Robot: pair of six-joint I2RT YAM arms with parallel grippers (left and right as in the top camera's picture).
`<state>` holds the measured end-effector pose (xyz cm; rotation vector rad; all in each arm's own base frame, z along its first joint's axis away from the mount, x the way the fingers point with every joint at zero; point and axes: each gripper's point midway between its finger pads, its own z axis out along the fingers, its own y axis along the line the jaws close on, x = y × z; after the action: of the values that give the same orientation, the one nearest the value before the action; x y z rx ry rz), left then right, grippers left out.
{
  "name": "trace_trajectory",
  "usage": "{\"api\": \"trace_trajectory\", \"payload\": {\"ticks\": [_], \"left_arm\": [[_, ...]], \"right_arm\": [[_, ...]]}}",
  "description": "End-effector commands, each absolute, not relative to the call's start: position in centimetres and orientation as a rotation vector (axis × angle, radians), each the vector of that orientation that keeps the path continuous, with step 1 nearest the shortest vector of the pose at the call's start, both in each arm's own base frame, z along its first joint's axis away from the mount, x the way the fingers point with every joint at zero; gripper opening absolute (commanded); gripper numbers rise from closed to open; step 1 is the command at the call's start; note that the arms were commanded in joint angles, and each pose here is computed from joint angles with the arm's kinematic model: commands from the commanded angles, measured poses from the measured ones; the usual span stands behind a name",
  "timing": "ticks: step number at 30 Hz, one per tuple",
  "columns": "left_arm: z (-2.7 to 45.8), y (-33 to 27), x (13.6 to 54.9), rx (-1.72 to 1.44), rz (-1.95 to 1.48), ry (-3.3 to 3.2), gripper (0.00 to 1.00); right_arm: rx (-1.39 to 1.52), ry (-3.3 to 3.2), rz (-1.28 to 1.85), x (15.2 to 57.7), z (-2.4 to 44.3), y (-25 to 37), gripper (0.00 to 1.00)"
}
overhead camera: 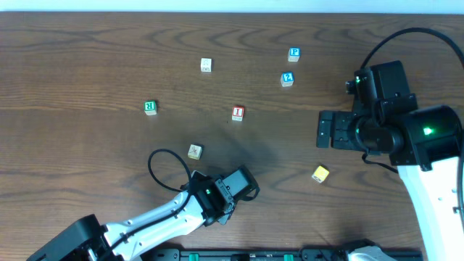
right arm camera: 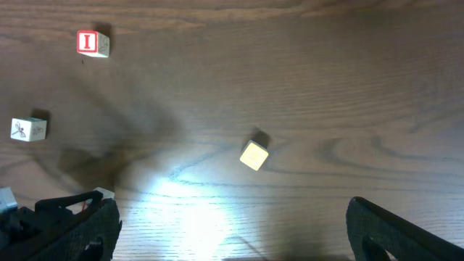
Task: Spell out Ai2
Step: 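Grasp the red A block with the left gripper, then carry the A block and place it left of the I block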
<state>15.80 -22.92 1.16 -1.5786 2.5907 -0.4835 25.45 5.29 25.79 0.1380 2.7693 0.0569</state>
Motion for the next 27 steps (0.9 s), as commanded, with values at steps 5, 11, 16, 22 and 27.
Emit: {"api": "trace_trajectory", "payload": {"ticks": [5,11,16,22,27], "left_arm": [[0.6,-22.2,15.8,-1.650,-0.446,2.532,0.15],[0.6,-22.2,15.9,-1.649,-0.445,2.531,0.24],[0.7,-22.1,16.0,-1.619,-0.443,2.538,0.16],[0.7,-21.5,16.9,-1.435,-0.420,2.605,0.16],[0.6,-21.0,17.5,-1.299,-0.422,2.718,0.09]], "right_arm": [[0.144,2.773,0.041,25.3,25.7,5.1,0.99],[0.145,2.772,0.035,25.3,25.7,5.0,0.99],[0.147,2.770,0.023,25.3,25.7,4.8,0.99],[0.150,2.766,0.005,25.4,25.7,4.6,0.99],[0.150,2.765,0.005,25.4,25.7,4.6,0.99]]}}
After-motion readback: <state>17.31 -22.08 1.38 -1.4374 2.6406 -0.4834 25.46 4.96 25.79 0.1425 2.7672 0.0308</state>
